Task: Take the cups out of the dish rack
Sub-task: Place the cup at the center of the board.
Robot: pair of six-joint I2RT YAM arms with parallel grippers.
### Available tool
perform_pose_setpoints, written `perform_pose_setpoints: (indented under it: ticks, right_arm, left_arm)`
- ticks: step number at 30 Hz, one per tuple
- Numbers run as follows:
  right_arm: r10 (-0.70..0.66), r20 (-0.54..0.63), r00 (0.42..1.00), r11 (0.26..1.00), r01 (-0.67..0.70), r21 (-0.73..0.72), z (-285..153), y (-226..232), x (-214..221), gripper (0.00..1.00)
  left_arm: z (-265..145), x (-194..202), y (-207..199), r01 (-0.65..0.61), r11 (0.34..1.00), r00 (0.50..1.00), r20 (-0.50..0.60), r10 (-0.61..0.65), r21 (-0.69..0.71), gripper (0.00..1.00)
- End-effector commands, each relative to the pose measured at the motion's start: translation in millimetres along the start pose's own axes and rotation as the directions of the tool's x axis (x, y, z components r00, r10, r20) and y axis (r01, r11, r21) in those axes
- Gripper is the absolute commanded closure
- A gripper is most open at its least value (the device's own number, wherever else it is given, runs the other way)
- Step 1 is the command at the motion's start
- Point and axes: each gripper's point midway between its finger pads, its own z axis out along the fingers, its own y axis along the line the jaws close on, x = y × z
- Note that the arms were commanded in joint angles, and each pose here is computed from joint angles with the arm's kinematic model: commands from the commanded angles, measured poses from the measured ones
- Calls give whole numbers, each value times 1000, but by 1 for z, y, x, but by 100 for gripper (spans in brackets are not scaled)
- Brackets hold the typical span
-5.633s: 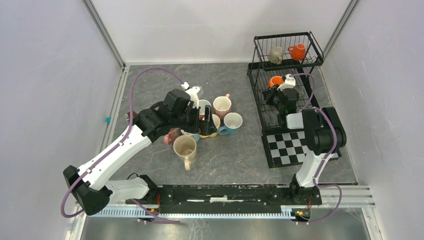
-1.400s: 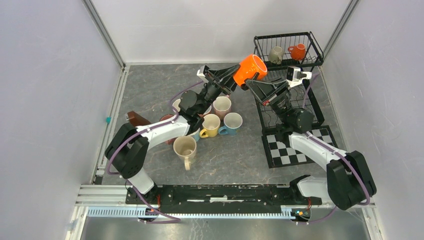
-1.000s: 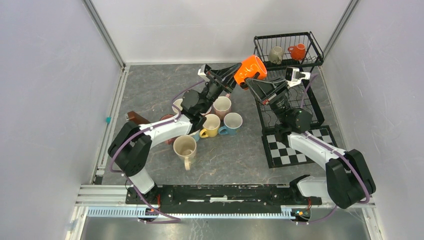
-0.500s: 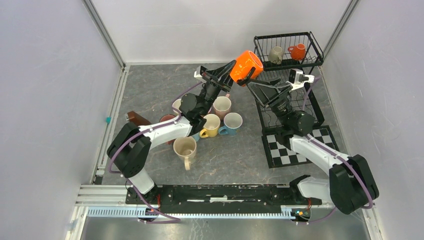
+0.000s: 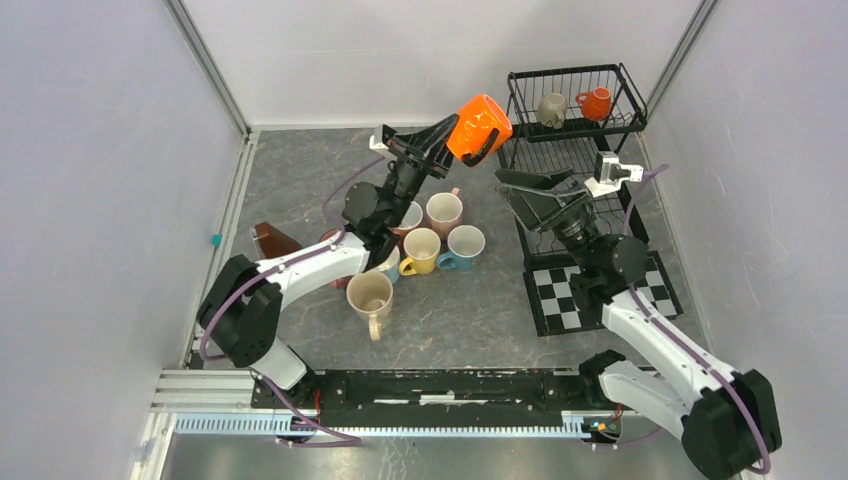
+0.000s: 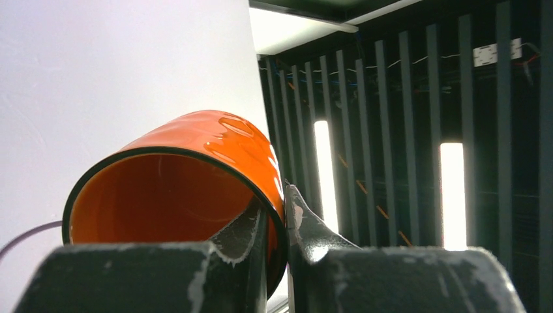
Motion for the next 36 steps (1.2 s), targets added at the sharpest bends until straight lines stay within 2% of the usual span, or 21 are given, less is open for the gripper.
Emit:
perform_pose_setpoints:
  ticks: [1,8,16,22,26,30,36]
  right_arm:
    - [-105,-113,988,976,124,178,-17,-32,17,7]
    - [-192,-264,945,879,285,381,-46,-65,23,2]
    - [-212,-392,895,743,408,531,-82,-94,23,2]
    - [-164,-493,854,628,476,615,-113,-120,31,2]
    - [-162,-545,822,559,532,636,-126,-130,28,2]
    - [-154,-583,798,512,569,644,-137,-139,29,2]
    - [-137,-608,782,467,593,656,-151,-152,32,2]
  left_arm:
    - [-9,23,-53,-111,991,990,-78,117,77,98]
    - [-30,18,-39,-276,957,954,-145,262,-87,98]
    - [-65,23,-10,-470,838,875,-275,400,-277,98]
    - [-100,17,17,-629,660,774,-411,482,-410,98]
    - [-121,13,31,-731,520,681,-527,508,-442,98]
    - [-146,9,46,-809,366,588,-642,492,-461,98]
    - [-174,10,70,-889,167,455,-779,431,-426,98]
